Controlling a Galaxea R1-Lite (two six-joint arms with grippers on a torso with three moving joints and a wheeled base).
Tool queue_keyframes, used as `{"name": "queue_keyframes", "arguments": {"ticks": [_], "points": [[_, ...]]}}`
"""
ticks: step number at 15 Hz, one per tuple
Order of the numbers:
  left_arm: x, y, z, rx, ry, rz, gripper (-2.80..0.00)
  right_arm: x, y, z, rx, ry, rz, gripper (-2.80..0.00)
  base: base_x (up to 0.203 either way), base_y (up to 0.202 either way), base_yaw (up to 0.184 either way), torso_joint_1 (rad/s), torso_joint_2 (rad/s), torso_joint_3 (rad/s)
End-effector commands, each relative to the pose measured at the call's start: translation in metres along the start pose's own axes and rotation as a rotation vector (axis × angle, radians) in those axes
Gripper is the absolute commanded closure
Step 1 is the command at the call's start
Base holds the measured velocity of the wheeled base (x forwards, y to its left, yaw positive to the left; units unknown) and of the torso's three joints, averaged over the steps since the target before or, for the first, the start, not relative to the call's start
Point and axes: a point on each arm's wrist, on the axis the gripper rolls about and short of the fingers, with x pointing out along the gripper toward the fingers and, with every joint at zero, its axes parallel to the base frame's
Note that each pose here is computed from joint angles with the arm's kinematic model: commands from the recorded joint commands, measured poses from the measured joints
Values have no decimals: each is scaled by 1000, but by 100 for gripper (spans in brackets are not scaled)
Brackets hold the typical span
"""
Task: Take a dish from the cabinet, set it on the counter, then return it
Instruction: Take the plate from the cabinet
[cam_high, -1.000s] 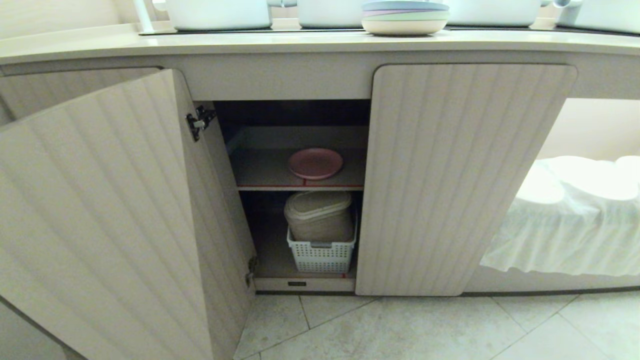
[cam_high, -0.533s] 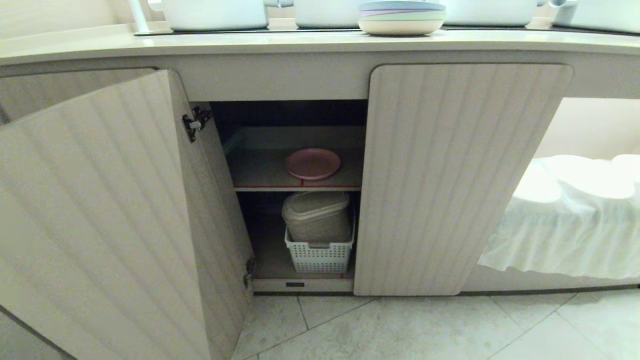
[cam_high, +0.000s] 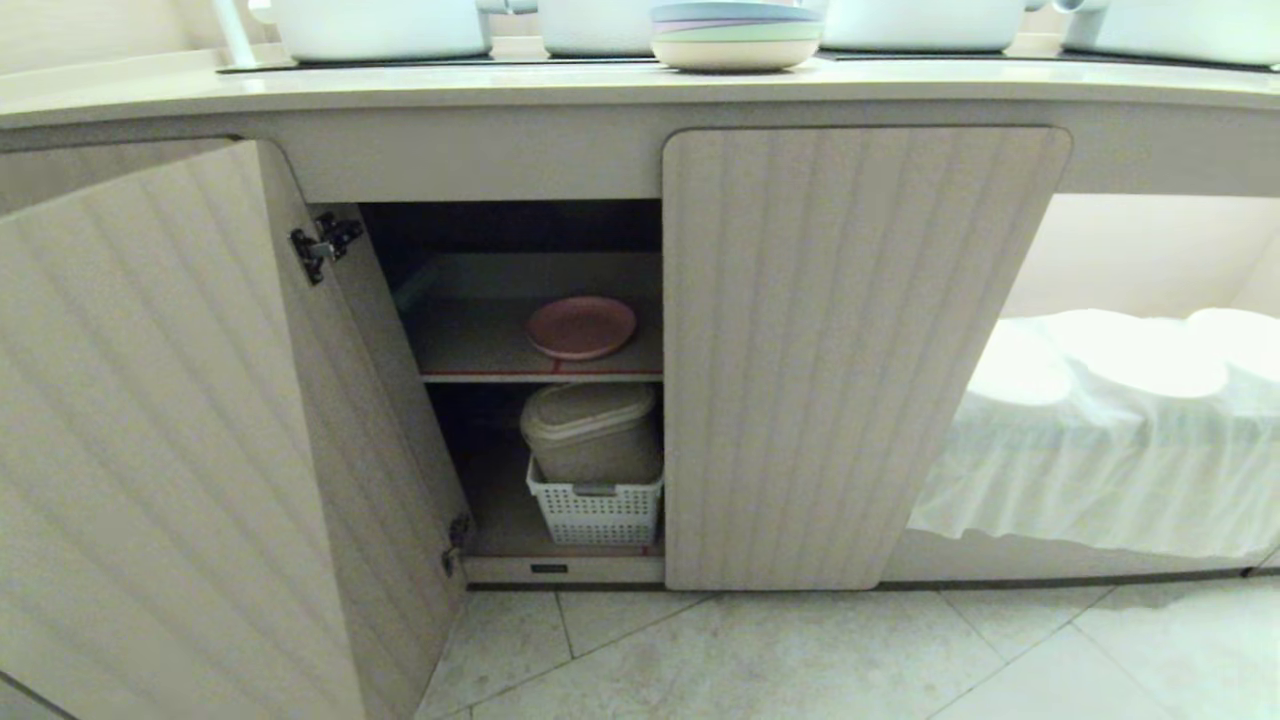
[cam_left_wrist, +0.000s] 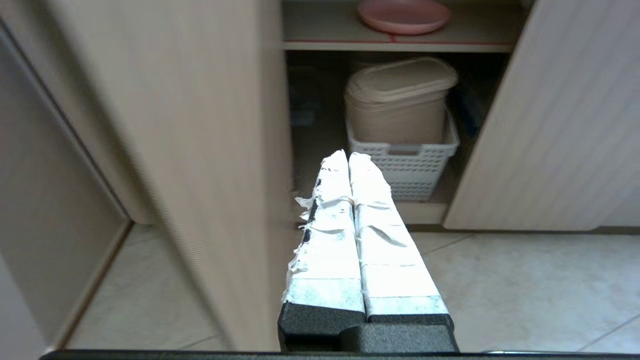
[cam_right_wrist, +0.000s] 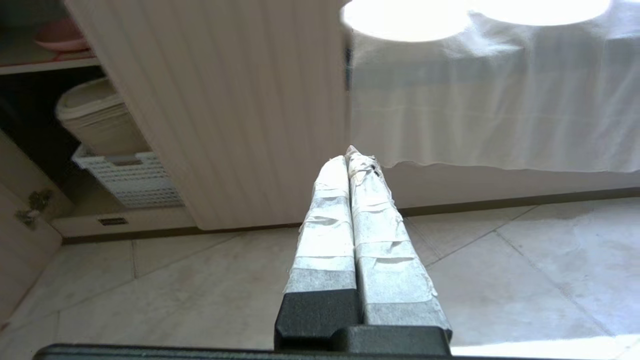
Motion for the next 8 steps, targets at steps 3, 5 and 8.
{"name": "queue_keyframes", "arguments": {"ticks": [3,5,8], "points": [[0,0,0,0,-1,0,0,0,0,0,1,0,0,0,0,-193,0,3,2,6],[0,0,0,1,-1,0,0,0,0,0,1,0,-1,0,0,-198,0,3,2,4],[0,0,0,1,0,0,0,0,0,0,0,0,-1,0,0,-146,3,2,3,0]]}}
